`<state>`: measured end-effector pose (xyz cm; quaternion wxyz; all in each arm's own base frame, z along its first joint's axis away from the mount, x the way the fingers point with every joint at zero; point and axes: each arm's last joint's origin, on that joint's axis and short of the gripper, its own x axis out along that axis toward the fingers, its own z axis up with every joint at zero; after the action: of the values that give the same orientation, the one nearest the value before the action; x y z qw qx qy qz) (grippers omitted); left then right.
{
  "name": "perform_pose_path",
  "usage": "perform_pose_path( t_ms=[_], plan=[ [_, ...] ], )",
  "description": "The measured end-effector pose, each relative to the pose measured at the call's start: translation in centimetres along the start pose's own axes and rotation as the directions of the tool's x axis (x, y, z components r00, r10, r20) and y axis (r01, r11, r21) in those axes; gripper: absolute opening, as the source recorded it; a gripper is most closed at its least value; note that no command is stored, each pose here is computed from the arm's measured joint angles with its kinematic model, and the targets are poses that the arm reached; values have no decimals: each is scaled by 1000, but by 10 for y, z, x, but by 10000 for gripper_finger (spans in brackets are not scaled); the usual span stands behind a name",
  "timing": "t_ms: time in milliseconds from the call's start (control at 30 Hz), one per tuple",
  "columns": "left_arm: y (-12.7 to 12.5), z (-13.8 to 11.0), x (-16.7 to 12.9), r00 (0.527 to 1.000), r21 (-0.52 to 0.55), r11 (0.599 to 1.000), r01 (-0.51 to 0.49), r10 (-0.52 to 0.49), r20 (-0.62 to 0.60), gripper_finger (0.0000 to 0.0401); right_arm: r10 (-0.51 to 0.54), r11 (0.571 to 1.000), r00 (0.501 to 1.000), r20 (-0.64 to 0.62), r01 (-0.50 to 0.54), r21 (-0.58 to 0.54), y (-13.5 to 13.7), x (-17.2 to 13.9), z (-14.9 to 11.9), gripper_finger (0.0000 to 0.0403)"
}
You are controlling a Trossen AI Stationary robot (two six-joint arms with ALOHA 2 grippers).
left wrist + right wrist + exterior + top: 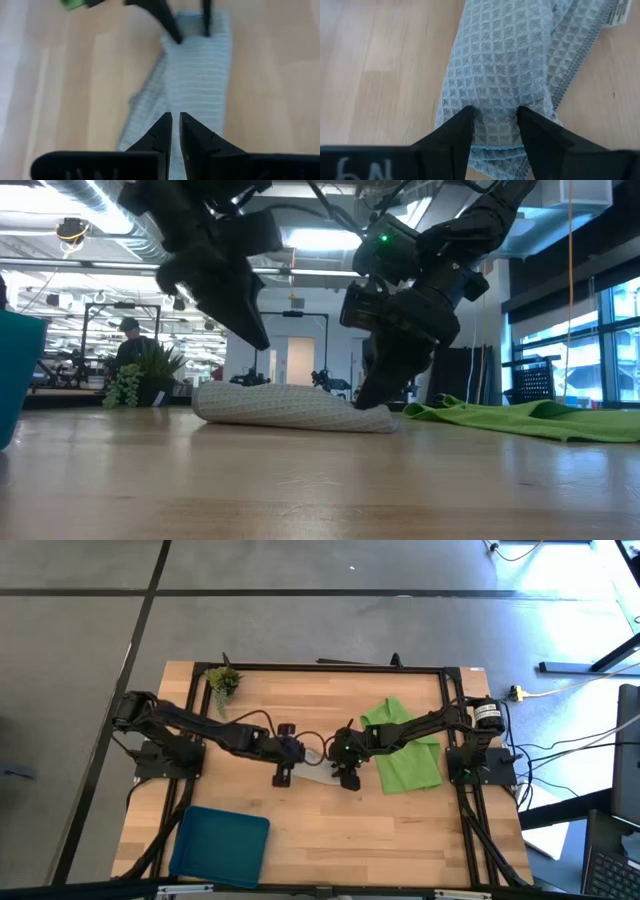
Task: Fold microfiber towels
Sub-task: Put the gray microfiber cloth into the blue bin
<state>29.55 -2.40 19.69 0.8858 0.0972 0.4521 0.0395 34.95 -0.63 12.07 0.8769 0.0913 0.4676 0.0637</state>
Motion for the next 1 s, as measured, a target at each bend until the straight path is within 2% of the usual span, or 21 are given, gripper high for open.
perform_pose_path(
  t_ms=[267, 567, 1000],
  plan=[
    [-24, 0, -5, 999, 46, 998, 48, -48, 5, 30, -12, 994, 1000, 2, 12, -109, 0, 0, 0, 163],
    [-35, 0, -8, 997, 75, 995, 70, -71, 10, 22, -7, 993, 999, 34, 10, -114, 0, 1, 3, 163],
    [-36, -1, -8, 997, 75, 995, 70, -71, 6, 27, 1, 993, 999, 52, 5, -115, 0, 1, 4, 163]
  ],
)
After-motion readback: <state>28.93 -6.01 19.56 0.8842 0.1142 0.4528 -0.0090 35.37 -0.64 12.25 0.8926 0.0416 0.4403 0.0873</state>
